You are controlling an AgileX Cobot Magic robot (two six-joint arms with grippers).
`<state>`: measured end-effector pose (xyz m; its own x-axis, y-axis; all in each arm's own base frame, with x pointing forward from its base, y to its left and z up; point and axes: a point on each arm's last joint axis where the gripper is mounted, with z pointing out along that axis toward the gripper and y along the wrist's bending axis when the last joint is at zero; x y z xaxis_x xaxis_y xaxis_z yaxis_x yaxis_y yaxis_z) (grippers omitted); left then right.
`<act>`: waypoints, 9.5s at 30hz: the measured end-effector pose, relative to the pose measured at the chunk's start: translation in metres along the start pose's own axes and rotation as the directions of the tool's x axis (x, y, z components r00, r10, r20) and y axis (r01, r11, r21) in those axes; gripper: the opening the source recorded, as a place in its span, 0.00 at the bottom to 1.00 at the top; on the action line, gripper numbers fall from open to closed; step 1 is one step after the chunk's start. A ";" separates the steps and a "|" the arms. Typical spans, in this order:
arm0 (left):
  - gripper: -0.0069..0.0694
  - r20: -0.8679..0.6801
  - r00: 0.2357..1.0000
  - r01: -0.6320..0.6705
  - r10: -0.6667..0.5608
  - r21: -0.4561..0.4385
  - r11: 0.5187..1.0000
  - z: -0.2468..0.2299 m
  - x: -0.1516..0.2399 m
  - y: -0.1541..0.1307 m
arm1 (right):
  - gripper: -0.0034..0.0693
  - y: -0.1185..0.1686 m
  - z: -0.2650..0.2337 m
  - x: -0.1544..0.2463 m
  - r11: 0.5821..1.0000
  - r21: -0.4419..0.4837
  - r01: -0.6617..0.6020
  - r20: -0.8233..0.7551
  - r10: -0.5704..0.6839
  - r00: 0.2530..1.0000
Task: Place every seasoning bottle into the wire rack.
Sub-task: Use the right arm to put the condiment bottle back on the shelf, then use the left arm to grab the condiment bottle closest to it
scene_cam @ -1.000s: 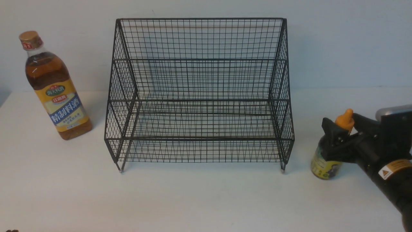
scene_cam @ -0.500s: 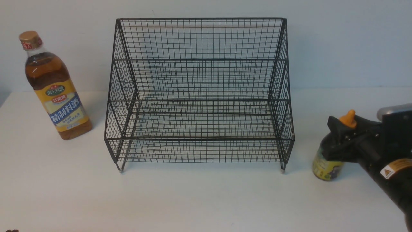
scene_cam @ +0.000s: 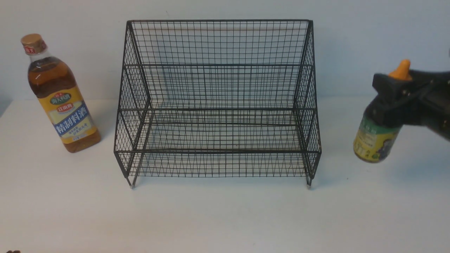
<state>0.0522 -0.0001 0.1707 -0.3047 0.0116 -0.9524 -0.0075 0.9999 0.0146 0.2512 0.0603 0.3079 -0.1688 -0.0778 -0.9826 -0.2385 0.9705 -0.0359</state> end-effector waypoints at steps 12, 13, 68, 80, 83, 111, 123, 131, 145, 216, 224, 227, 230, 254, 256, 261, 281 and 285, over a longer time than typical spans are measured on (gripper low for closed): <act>0.08 0.000 1.000 0.000 0.000 0.000 1.000 0.000 0.000 0.000 | 0.44 0.036 -0.003 -0.084 0.990 -0.139 0.012 0.136 0.007 0.991; 0.08 0.000 1.000 0.000 0.000 0.000 1.000 0.000 0.000 0.000 | 0.44 0.039 0.000 -0.089 0.989 -0.148 0.005 0.153 0.018 0.988; 0.08 0.000 1.000 0.000 0.000 0.000 1.000 0.000 0.000 0.000 | 0.44 0.085 0.156 0.009 0.982 -0.181 -0.060 -0.272 0.008 0.962; 0.08 0.000 1.000 0.000 0.000 0.000 1.000 0.000 0.000 0.000 | 0.46 0.085 0.156 0.013 0.982 -0.174 -0.071 -0.303 0.015 0.953; 0.08 0.000 1.000 0.000 0.000 0.000 1.000 0.000 0.000 0.000 | 0.56 0.085 0.157 0.011 0.981 -0.170 -0.089 -0.295 0.035 0.955; 0.08 0.000 1.000 0.000 0.000 0.000 1.000 0.000 0.000 0.000 | 0.72 0.055 0.027 -0.119 0.988 -0.156 0.017 -0.024 -0.021 0.999; 0.08 0.000 1.000 0.000 0.000 0.000 1.000 0.000 0.000 0.000 | 0.04 0.015 -0.126 -0.170 0.998 -0.062 0.001 0.142 0.008 0.990; 0.08 0.000 1.000 0.000 0.000 0.000 1.000 0.000 0.000 0.000 | 0.03 -0.004 -0.202 -0.168 0.998 -0.031 -0.048 0.190 0.053 0.980; 0.08 0.000 1.000 0.000 0.000 0.000 1.000 0.000 0.000 0.000 | 0.03 -0.011 -0.307 -0.157 0.944 -0.260 -0.202 0.362 0.289 0.886; 0.08 0.000 1.000 0.000 0.000 0.000 1.000 0.000 0.000 0.000 | 0.03 -0.006 -0.179 0.164 0.974 0.225 -0.032 -0.039 0.042 0.998; 0.08 0.000 1.000 0.000 0.000 0.000 1.000 0.000 0.000 0.000 | 0.03 -0.006 -0.179 0.163 0.974 0.225 -0.032 -0.039 0.042 0.998; 0.08 0.000 1.000 0.000 0.000 0.000 1.000 0.000 0.000 0.000 | 0.03 -0.006 -0.179 0.163 0.974 0.225 -0.032 -0.039 0.042 0.998; 0.08 0.000 1.000 0.000 0.000 0.000 1.000 0.000 0.000 0.000 | 0.03 -0.006 -0.179 0.163 0.974 0.225 -0.032 -0.039 0.042 0.998; 0.08 0.723 0.620 0.333 -0.305 0.108 0.937 -0.029 -0.065 0.016 | 0.03 -0.006 -0.179 0.163 0.974 0.224 -0.036 -0.038 0.046 0.998; 0.08 0.749 0.587 0.334 -0.307 0.121 0.935 -0.036 -0.075 0.016 | 0.03 -0.006 -0.179 0.163 0.974 0.224 -0.036 -0.038 0.046 0.998; 0.08 0.743 0.598 0.304 -0.301 0.137 0.943 -0.051 -0.116 0.014 | 0.03 -0.006 -0.179 0.163 0.974 0.224 -0.037 -0.038 0.046 0.998; 0.09 0.335 0.942 0.023 -0.015 -0.022 0.999 0.089 -0.195 0.008 | 0.03 -0.006 -0.179 0.163 0.974 0.224 -0.037 -0.038 0.046 0.998; 0.14 0.323 0.946 -0.004 0.011 -0.021 1.000 0.125 -0.199 0.008 | 0.03 -0.006 -0.179 0.163 0.974 0.223 -0.040 -0.037 0.050 0.998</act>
<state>0.2318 0.0070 0.3227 0.0190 0.0253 -0.9995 -0.0266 0.9993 0.0248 0.0543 0.0007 0.1802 -0.2156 -0.0377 -0.9758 -0.0119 0.9993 -0.0360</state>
